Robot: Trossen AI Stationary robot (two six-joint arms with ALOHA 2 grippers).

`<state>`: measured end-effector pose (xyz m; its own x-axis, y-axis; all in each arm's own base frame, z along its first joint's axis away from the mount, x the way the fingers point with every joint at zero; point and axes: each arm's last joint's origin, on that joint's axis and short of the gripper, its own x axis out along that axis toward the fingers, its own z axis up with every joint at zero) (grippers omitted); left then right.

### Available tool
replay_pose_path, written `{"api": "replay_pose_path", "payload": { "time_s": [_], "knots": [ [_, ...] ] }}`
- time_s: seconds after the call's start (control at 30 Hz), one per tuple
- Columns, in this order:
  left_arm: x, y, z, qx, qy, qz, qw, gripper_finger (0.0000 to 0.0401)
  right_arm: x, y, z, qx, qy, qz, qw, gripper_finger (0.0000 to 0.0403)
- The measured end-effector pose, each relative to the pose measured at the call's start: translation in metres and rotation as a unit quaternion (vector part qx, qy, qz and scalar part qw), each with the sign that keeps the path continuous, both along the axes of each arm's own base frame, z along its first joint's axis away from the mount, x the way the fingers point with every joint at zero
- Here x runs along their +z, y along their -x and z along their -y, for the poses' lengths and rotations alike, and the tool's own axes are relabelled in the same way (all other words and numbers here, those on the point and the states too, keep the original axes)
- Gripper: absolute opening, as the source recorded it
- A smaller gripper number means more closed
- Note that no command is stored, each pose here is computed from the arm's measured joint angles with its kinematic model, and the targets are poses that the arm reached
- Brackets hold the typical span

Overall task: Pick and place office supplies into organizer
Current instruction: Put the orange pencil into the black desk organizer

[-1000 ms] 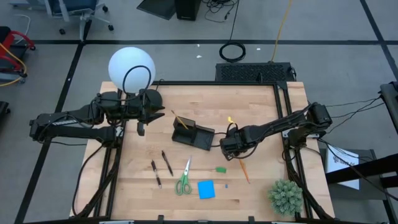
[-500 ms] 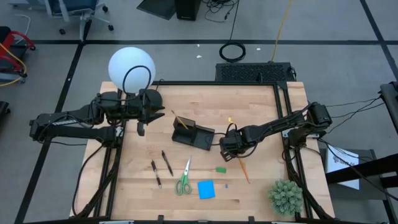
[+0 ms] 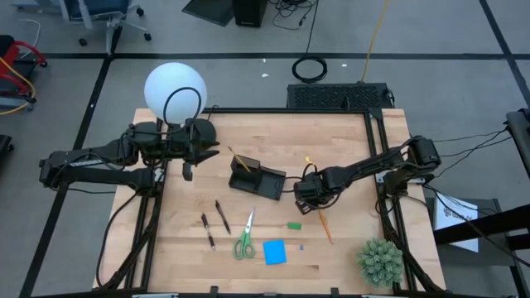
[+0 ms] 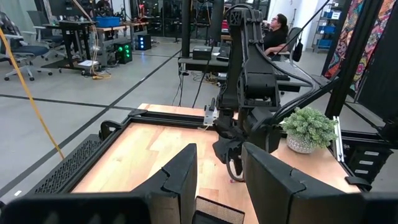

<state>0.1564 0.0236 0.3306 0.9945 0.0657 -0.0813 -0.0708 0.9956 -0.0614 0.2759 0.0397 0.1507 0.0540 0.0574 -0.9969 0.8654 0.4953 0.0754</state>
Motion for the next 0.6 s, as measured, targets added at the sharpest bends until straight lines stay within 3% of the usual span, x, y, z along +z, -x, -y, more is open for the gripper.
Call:
{"api": "replay_pose_path", "payload": {
  "time_s": [0.33,0.6],
  "knots": [
    [0.0,0.0,0.0,0.0,0.0,0.0,1.0,0.0127,-0.023,-0.004,0.001,0.012,-0.011,-0.046,0.999,0.0119],
    [0.0,0.0,0.0,0.0,0.0,0.0,1.0,0.0127,-0.018,-0.005,0.002,0.007,-0.009,-0.029,1.0,0.0123]
  ]
}}
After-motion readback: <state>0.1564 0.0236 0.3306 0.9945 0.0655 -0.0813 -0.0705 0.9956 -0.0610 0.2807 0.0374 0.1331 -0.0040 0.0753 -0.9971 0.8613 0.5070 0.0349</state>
